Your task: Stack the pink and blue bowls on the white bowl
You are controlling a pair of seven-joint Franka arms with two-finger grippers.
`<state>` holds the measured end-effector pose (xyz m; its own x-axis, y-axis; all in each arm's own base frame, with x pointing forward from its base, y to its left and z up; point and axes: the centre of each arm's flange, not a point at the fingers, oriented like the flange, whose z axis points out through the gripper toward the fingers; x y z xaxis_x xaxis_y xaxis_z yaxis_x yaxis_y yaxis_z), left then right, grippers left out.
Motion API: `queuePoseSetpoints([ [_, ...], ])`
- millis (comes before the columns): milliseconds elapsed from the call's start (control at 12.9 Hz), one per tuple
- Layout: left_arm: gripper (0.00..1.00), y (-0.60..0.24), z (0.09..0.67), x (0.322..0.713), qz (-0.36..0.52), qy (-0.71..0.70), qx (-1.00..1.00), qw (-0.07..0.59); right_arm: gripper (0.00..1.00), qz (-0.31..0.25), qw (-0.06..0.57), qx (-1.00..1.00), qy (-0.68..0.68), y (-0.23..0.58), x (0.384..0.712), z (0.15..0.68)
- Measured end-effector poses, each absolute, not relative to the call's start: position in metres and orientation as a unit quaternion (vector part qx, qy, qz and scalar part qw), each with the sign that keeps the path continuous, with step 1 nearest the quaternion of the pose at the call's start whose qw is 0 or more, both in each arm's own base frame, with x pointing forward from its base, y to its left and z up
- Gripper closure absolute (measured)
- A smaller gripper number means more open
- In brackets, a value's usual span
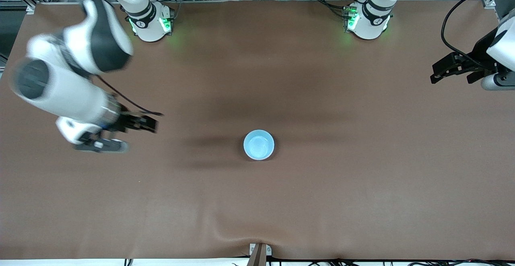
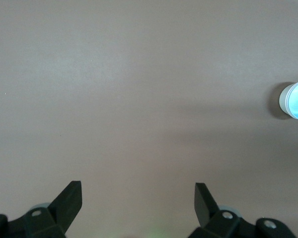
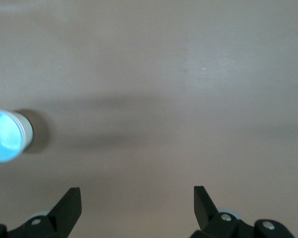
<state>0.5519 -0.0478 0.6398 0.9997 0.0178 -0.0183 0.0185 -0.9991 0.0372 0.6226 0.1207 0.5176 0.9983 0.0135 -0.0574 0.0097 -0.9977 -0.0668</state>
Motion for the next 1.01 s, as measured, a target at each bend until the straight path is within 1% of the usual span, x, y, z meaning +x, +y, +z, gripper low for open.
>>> queuePoseSetpoints([
  [233,0.0,-0.047,0.639,0.552,-0.01,0.01,1.0,0.019,0.0,0.034,0.036,-0.998,-0.03,0.052,0.597,0.568],
  [544,0.0,-0.049,0.639,0.552,-0.01,0.008,1.0,0.019,0.0,0.022,0.036,-0.998,-0.045,0.009,0.556,0.629],
  [700,0.0,-0.058,0.639,0.551,-0.01,0.001,1.0,0.018,0.0,0.032,0.025,-0.998,-0.045,0.005,0.545,0.636],
  [1011,0.0,-0.053,0.639,0.552,-0.01,0.005,1.0,0.018,0.0,0.042,0.012,-0.998,-0.045,0.005,0.538,0.64],
])
